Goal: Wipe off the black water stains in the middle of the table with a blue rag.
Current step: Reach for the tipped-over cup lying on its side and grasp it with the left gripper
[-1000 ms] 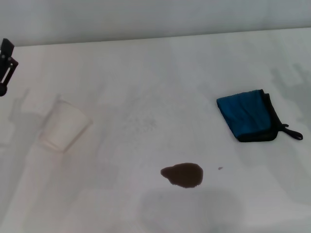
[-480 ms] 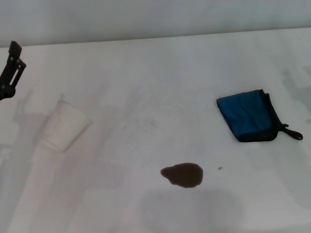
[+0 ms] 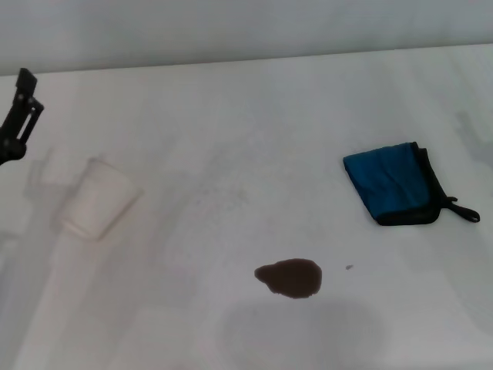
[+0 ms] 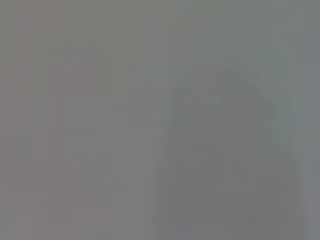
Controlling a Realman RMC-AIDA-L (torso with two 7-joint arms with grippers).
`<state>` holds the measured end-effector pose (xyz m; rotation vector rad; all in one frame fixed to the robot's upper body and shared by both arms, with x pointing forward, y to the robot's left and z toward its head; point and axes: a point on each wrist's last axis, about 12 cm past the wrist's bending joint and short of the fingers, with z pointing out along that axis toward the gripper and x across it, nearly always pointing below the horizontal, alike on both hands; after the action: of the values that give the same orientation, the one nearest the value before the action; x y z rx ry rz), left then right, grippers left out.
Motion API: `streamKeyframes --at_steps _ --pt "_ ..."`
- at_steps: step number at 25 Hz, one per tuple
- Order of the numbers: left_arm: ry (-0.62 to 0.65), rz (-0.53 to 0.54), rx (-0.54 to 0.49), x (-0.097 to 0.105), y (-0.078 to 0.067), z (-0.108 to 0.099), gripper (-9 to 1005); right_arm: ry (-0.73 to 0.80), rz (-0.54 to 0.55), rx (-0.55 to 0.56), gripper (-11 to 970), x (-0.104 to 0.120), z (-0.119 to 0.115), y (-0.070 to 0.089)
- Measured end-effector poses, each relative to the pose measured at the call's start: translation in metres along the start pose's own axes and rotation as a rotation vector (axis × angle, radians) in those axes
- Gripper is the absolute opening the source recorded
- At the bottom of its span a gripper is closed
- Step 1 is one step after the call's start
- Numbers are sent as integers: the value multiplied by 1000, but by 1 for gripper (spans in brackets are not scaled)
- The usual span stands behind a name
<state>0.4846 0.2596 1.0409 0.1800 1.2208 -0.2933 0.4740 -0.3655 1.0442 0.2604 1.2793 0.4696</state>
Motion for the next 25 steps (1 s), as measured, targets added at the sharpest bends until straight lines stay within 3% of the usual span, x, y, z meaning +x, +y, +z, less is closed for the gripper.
streamKeyframes --at_steps 3,5,8,14,19,25 --pt "-39 -64 5 -6 3 -7 861 18 -2 15 857 2 1 -2" --pt "-47 -158 45 -10 12 -11 861 28 -8 18 857 2 1 -3" --pt "-43 -308 134 -20 33 -13 861 41 -17 31 857 2 2 -6" --pt "-15 -447 169 -45 80 -12 860 70 -22 53 857 5 4 -9" --pt "167 -492 213 -75 118 8 860 89 -28 65 857 6 5 -12" --pt "445 -533 255 -109 140 40 860 95 -21 64 858 8 6 -10"
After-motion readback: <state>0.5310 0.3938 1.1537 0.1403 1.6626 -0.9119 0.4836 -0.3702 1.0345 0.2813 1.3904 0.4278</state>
